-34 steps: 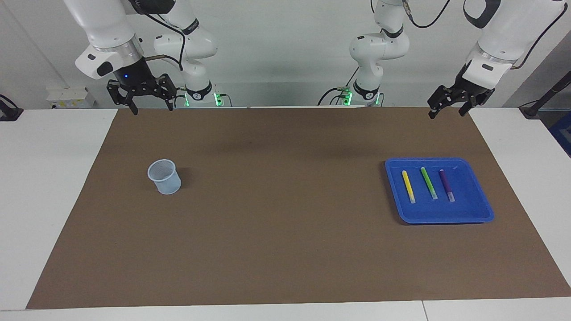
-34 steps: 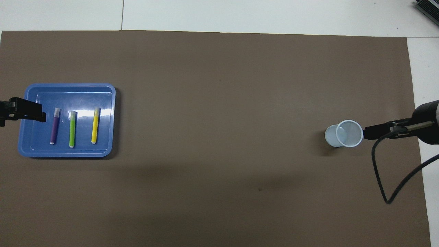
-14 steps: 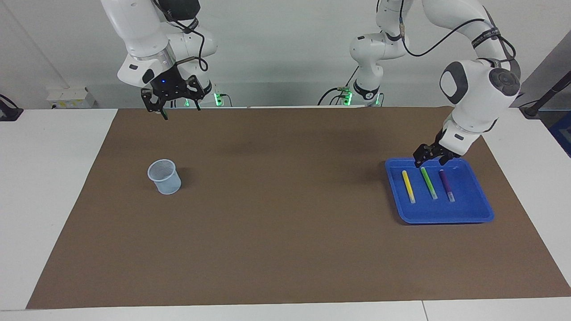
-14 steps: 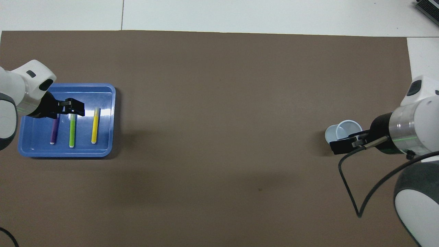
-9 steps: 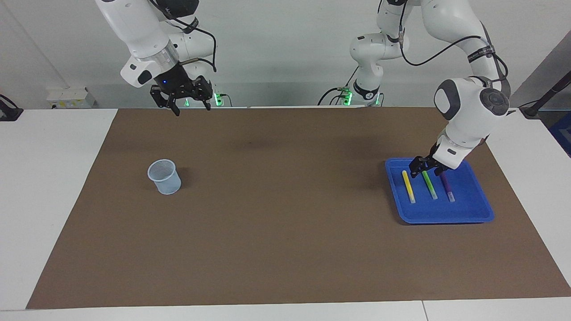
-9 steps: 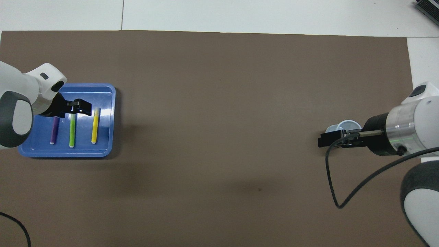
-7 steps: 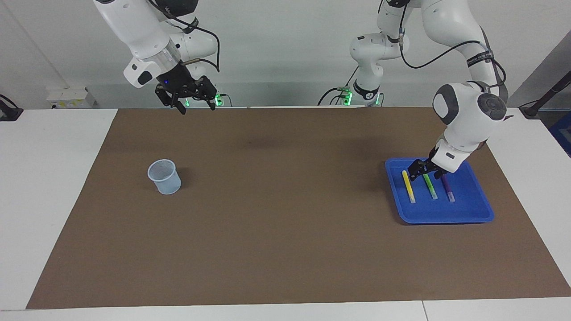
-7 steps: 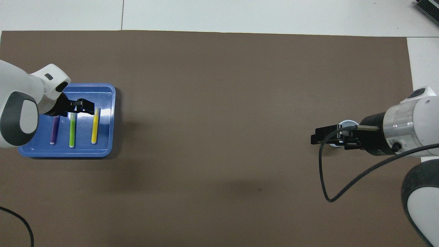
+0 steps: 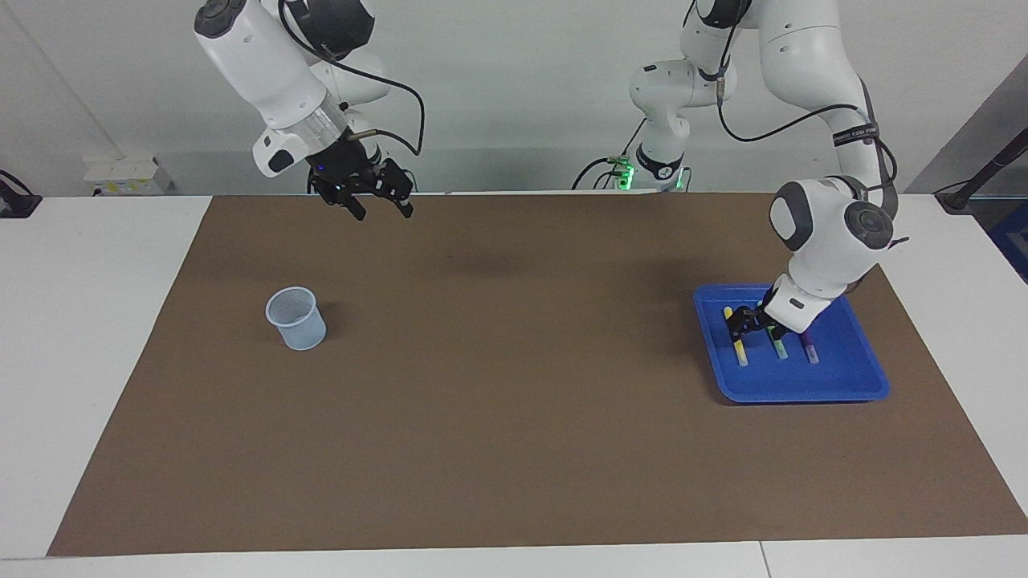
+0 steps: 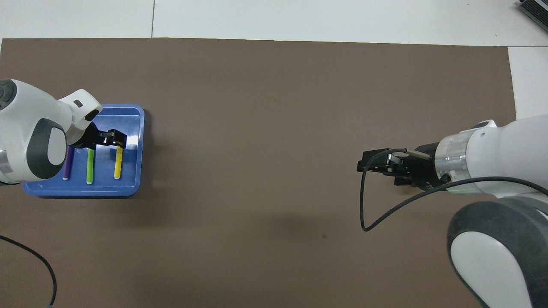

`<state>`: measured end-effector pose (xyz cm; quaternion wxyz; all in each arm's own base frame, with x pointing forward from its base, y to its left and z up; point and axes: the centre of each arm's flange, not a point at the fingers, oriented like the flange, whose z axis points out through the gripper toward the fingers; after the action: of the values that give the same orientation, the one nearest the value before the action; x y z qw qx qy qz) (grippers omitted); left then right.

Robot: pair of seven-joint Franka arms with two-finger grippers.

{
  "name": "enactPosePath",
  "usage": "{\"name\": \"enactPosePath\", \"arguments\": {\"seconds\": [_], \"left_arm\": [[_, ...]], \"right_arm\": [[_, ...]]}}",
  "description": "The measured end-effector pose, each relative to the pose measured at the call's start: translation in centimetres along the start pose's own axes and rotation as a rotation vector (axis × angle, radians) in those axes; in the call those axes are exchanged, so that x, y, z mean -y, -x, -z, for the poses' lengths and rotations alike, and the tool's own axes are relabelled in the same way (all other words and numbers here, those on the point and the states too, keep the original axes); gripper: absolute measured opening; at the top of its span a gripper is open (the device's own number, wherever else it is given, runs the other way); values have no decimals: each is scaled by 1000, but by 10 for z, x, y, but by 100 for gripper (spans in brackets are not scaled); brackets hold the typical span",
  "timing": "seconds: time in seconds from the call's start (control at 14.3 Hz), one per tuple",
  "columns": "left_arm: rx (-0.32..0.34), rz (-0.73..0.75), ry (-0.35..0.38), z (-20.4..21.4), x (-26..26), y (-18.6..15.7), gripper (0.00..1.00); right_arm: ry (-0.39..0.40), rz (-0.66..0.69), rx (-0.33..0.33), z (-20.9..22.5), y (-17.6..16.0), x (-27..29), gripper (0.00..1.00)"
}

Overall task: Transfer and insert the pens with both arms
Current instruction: 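Lower the left gripper onto the yellow pen while the right gripper advances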

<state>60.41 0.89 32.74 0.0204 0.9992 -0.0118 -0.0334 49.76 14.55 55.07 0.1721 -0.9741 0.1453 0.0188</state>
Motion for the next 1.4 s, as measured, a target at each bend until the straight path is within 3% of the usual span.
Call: {"name": "enactPosePath", "arguments": {"seconds": [0.56,0.7,0.98,1.05,1.26,1.33,1.4], "left_arm": [[3,2,0,-21,3,6,90],[0,2,0,-26,3,6,80],[-9,-2,1,-33,1,3,79],[-12,-2,0,-31,2,3,71],[-13,-3,0,-31,1,3,70],[-15,-3,0,-30,1,3,62],[-14,-4,0,-30,0,3,61]], "right_arm": [[-111,-133,100,-23,13,19,100],[-139,-154,107,-24,12,20,100],[-169,-228,123,-29,14,24,100],[-173,-244,120,-30,16,27,100],[-179,-263,108,-41,26,42,100],[-179,-264,107,-43,28,44,100],[-180,-265,109,-44,28,44,100]]}}
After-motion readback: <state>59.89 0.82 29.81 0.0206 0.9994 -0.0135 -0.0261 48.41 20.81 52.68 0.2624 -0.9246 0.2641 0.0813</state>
